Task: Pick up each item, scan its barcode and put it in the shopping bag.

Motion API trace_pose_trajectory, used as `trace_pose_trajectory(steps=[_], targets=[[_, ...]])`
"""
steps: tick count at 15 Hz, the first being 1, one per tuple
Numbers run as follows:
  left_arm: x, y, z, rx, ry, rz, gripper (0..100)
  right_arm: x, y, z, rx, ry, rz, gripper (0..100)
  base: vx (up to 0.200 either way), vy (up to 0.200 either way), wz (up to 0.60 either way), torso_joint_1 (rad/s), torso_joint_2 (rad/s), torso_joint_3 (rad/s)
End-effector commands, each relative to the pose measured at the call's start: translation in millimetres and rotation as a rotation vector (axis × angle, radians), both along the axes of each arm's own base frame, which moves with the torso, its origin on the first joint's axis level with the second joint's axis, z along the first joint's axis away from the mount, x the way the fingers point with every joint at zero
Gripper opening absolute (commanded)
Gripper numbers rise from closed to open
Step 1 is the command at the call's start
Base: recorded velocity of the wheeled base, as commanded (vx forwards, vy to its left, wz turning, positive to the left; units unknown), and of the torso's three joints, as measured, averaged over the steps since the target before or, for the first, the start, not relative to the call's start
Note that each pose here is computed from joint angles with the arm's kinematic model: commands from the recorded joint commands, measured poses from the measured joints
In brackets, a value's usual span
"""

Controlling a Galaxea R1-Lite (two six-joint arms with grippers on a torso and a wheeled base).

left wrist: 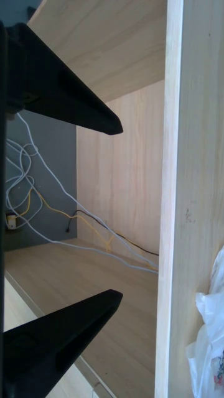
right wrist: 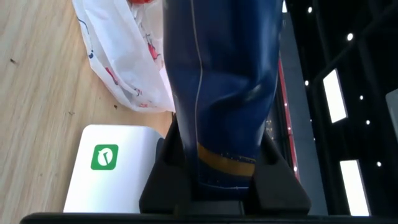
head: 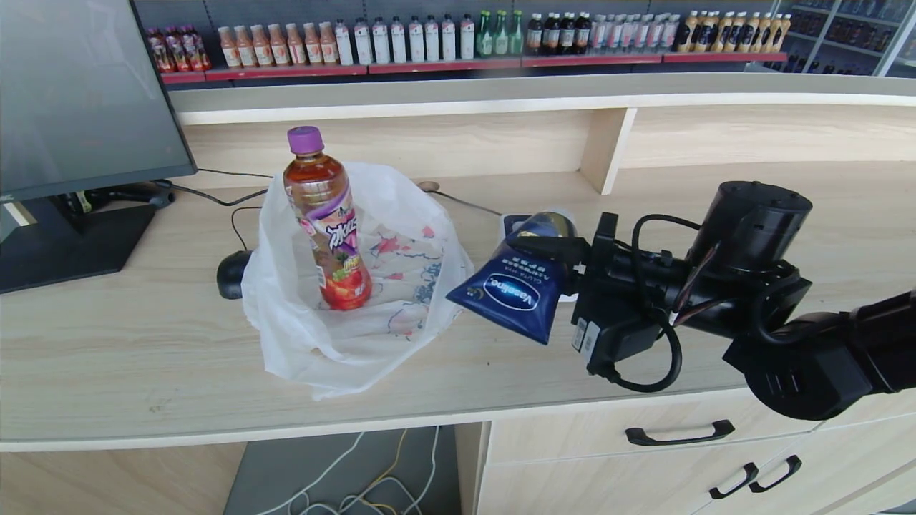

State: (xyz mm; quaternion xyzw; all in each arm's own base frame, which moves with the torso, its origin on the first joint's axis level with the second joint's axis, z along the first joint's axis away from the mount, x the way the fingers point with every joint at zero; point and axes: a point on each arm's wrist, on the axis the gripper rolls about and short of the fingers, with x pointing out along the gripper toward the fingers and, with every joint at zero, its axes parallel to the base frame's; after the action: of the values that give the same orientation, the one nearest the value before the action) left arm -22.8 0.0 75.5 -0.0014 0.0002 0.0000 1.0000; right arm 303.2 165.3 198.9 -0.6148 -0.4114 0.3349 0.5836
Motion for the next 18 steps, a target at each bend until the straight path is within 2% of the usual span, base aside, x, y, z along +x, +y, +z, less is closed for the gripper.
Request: trace_pose_trajectory(steps=[1, 18], targets=[[0.0, 0.0, 0.0, 0.0, 0.0, 0.0, 100, -0.8, -0.1, 1.3, 0.002, -0.003, 0.001, 0, 0.0, 0.0, 0.0, 0.0, 0.0, 0.0], [0.1, 0.0, 0.0, 0.0, 0.001, 0.0, 100, -1.1, 1.0, -3.5, -0.01, 0.0, 0.004, 0, 0.0, 0.0, 0.0, 0.0, 0.0, 0.0]])
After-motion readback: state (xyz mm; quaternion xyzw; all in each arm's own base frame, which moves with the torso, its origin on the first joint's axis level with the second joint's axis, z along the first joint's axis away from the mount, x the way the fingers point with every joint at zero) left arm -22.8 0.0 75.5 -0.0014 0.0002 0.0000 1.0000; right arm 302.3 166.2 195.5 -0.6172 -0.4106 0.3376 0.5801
